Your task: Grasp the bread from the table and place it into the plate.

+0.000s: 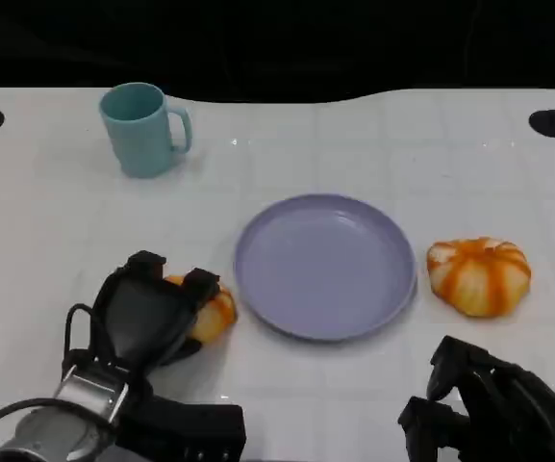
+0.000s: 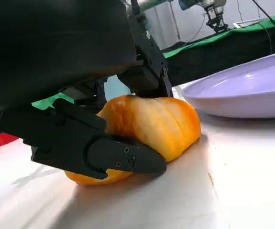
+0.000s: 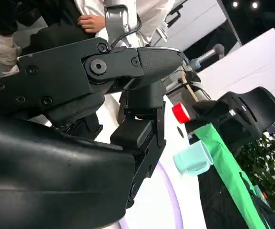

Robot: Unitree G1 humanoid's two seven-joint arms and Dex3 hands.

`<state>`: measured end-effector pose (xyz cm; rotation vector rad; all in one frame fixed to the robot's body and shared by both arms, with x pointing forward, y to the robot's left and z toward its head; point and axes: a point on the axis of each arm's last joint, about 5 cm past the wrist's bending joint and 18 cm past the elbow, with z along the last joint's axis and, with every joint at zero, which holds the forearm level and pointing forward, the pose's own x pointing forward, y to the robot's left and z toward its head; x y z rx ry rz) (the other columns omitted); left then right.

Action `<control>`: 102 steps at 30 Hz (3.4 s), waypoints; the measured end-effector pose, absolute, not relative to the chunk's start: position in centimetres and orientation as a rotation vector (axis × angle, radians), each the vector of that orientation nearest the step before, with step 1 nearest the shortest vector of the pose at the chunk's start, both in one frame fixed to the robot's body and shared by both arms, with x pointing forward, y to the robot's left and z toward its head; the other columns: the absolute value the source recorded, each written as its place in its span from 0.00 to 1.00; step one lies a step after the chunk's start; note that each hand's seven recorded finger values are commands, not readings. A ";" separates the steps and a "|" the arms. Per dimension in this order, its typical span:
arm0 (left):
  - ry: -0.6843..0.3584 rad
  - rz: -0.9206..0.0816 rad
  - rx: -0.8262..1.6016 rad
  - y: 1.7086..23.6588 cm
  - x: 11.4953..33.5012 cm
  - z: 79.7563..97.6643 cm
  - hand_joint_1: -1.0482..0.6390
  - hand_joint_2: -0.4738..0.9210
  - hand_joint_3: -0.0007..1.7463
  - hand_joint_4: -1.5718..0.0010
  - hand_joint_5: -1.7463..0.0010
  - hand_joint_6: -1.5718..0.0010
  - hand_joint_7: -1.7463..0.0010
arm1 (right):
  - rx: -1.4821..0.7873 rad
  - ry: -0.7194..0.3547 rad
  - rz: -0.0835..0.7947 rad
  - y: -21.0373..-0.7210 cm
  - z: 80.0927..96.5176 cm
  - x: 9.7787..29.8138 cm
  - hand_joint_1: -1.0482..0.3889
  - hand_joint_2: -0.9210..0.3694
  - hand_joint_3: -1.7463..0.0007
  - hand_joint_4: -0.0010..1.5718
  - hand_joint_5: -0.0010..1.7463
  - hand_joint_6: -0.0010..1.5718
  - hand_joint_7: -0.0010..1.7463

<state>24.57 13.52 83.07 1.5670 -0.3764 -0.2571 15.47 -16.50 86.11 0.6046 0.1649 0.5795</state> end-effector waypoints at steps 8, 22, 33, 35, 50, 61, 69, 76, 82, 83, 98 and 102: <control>-0.366 -0.208 1.550 14.7 23.7 83.2 0.47 1.00 0.14 0.48 0.00 0.59 0.05 | 0.608 0.163 0.582 -16.5 86.1 15.5 0.23 0.00 0.87 0.55 0.93 0.48 0.75; -0.278 -0.074 1.313 15.2 22.9 84.2 0.56 0.70 0.54 0.44 0.00 0.55 0.01 | 0.605 0.157 0.582 -16.5 86.1 15.5 0.23 0.00 0.86 0.55 0.92 0.49 0.75; -0.391 0.030 1.135 13.4 23.9 86.3 0.57 0.61 0.71 0.41 0.00 0.54 0.00 | 0.605 0.154 0.584 -16.5 86.1 15.5 0.23 0.00 0.87 0.55 0.92 0.49 0.74; -0.415 0.038 1.116 13.2 24.1 86.6 0.57 0.60 0.72 0.41 0.00 0.53 0.00 | 0.605 0.154 0.585 -16.5 86.1 15.5 0.23 0.00 0.87 0.55 0.92 0.49 0.74; -0.585 -0.075 1.019 9.8 26.6 88.7 0.58 0.54 0.72 0.41 0.00 0.53 0.00 | 0.606 0.171 0.583 -16.5 86.1 15.4 0.23 0.00 0.87 0.56 0.92 0.49 0.76; -0.587 -0.203 1.046 7.1 28.0 88.5 0.55 0.61 0.62 0.41 0.00 0.49 0.08 | 0.602 0.176 0.587 -16.5 86.1 15.3 0.22 0.00 0.88 0.56 0.91 0.50 0.75; -0.545 -0.300 1.117 5.7 28.5 88.2 0.52 0.78 0.43 0.46 0.00 0.53 0.08 | 0.604 0.182 0.583 -16.5 86.0 15.1 0.22 0.00 0.88 0.57 0.90 0.50 0.75; -0.426 -0.466 1.159 5.4 29.0 88.8 0.44 0.99 0.10 0.56 0.55 0.52 0.90 | 0.605 0.183 0.583 -16.5 86.0 15.0 0.22 0.00 0.88 0.57 0.90 0.50 0.75; -0.331 -0.585 1.250 5.2 29.4 90.0 0.16 1.00 0.15 0.71 0.85 0.76 1.00 | 0.599 0.181 0.587 -16.5 86.0 15.0 0.22 0.00 0.87 0.57 0.91 0.50 0.75; -0.321 -0.596 1.260 5.2 29.5 90.3 0.15 1.00 0.15 0.72 0.87 0.78 1.00 | 0.597 0.182 0.587 -16.5 86.0 15.0 0.22 0.00 0.87 0.57 0.91 0.50 0.75; -0.244 -0.690 1.338 6.1 29.3 92.6 0.00 1.00 0.29 0.86 0.98 0.94 0.99 | 0.593 0.173 0.589 -16.5 86.2 15.1 0.22 0.00 0.88 0.56 0.91 0.50 0.75; -0.250 -0.683 1.274 6.7 28.9 92.8 0.04 1.00 0.24 0.79 0.95 0.89 0.97 | 0.594 0.174 0.588 -16.5 86.2 15.1 0.22 0.00 0.88 0.56 0.91 0.49 0.75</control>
